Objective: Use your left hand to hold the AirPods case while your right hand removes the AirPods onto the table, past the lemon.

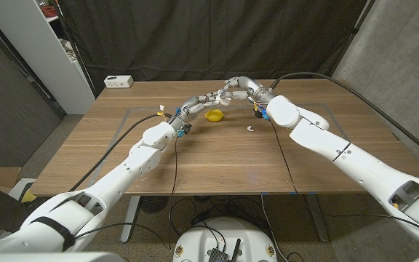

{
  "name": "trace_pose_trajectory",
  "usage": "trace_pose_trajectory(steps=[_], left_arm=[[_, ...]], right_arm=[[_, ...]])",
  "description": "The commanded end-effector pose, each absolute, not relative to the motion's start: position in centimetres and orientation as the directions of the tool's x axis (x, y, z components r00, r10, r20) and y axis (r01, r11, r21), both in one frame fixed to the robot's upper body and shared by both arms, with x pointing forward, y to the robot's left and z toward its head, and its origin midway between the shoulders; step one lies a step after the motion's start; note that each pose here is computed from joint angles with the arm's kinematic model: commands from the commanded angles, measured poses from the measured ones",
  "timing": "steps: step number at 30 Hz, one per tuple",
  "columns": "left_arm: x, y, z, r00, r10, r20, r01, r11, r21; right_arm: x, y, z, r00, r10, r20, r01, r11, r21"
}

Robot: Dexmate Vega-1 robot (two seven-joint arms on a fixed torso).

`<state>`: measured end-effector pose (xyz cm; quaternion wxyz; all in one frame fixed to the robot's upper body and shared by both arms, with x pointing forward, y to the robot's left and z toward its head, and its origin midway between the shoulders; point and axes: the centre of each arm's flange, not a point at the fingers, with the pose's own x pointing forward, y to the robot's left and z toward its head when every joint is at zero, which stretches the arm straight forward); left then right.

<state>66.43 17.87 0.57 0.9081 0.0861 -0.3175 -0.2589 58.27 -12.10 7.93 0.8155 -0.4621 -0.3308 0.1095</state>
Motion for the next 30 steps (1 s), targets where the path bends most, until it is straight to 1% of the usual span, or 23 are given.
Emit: trace_pose_trajectory(steps=[1,16,30], left_arm=[[66.30,17.62,0.31,0.663,-0.521,0.538,0.414,0.854,0.316],[66.38,18.03,0.23,0.664,-0.517,0.539,0.414,0.856,0.310],[66.28,17.95,0.16,0.664,-0.519,0.538,0.415,0.855,0.312]], right_arm=[[58.24,-12.13,7.57,0.756,0.482,0.443,0.130,0.553,-0.823],[58.48,-11.60,7.67,0.745,0.477,0.466,0.143,0.569,-0.810],[58.54,-11.62,7.52,0.745,0.481,0.462,0.139,0.566,-0.813]])
